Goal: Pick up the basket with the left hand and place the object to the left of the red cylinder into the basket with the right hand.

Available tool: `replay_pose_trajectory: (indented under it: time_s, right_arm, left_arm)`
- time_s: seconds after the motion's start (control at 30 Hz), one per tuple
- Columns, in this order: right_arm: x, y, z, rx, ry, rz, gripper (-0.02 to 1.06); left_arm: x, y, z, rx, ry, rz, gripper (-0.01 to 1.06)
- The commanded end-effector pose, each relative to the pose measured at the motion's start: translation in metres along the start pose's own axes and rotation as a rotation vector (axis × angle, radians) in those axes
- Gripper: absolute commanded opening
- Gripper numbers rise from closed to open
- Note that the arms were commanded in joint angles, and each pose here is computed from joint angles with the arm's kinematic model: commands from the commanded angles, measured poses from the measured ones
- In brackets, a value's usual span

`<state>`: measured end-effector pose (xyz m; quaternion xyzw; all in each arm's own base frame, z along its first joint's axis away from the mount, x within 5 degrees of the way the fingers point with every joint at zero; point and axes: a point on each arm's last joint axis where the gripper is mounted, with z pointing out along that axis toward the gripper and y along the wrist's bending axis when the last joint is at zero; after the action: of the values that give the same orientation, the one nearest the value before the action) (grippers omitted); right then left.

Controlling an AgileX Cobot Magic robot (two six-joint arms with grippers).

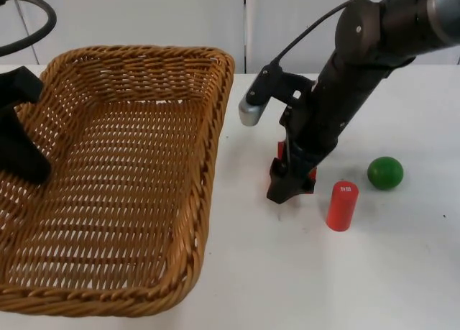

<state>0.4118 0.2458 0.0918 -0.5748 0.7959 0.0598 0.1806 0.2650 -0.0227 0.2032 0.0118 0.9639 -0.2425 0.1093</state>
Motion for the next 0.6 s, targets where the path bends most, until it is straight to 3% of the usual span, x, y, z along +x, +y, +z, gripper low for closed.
replay_pose_trajectory:
  time_s: [0.0, 0.2, 0.27, 0.3, 0.47, 0.57]
  right_arm:
    - [-0.004, 0.000, -0.003, 0.008, -0.010, -0.017, 0.79]
    - [-0.003, -0.001, -0.005, 0.023, 0.001, -0.035, 0.54]
    - [-0.006, -0.003, -0.011, 0.035, -0.008, -0.041, 0.35]
    - [-0.006, -0.003, -0.011, 0.035, -0.008, -0.041, 0.35]
    - [-0.016, -0.005, -0.037, 0.069, -0.048, -0.049, 0.00]
    - [-0.020, -0.006, -0.052, 0.079, -0.063, -0.054, 0.00]
  left_arm:
    - [0.000, -0.004, -0.004, 0.023, -0.015, -0.015, 0.00]
    - [0.000, -0.004, -0.004, 0.023, -0.015, -0.015, 0.00]
    - [0.000, -0.004, -0.004, 0.022, -0.017, -0.015, 0.00]
    - [0.000, -0.004, -0.004, 0.022, -0.017, -0.015, 0.00]
    - [0.000, -0.004, -0.004, 0.022, -0.017, -0.015, 0.00]
    - [0.000, -0.004, -0.004, 0.022, -0.017, -0.015, 0.00]
